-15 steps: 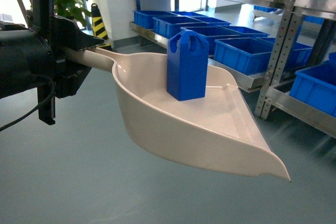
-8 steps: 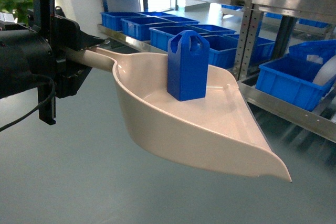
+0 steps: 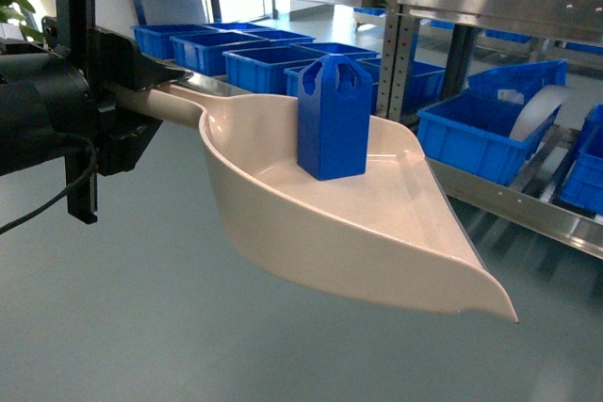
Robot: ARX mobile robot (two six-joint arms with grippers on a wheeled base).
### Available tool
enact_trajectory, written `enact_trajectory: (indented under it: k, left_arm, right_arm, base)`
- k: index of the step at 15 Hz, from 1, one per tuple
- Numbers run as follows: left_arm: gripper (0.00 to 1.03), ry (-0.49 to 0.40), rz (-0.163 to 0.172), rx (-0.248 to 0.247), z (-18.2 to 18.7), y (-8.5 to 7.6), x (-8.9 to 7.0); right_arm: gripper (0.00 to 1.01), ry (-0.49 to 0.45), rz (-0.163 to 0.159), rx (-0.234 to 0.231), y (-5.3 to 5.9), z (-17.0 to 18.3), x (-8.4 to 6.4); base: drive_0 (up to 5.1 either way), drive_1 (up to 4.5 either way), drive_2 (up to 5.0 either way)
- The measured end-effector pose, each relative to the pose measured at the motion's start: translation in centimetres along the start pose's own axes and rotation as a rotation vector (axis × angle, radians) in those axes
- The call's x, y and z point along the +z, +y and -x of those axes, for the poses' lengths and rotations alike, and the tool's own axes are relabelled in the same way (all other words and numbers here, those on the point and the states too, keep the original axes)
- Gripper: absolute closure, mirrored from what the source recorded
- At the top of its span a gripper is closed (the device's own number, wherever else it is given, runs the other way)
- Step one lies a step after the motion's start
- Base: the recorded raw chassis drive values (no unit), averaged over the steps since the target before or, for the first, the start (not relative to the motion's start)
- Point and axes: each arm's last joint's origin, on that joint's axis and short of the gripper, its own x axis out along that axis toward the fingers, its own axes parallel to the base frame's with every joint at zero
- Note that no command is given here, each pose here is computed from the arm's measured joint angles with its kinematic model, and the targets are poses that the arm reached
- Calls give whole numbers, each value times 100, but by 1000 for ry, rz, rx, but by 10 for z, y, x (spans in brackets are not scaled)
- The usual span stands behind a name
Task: Place part in tray to right shelf
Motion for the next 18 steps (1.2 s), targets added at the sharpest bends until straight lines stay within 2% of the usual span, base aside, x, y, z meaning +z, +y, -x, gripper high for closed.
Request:
enact_trajectory:
  k: [18]
  left_arm:
    - [90,2,0,0,0,0,0]
  right_arm:
    - [3,0,0,0,0,0,0]
  base:
    - [-161,-161,-161]
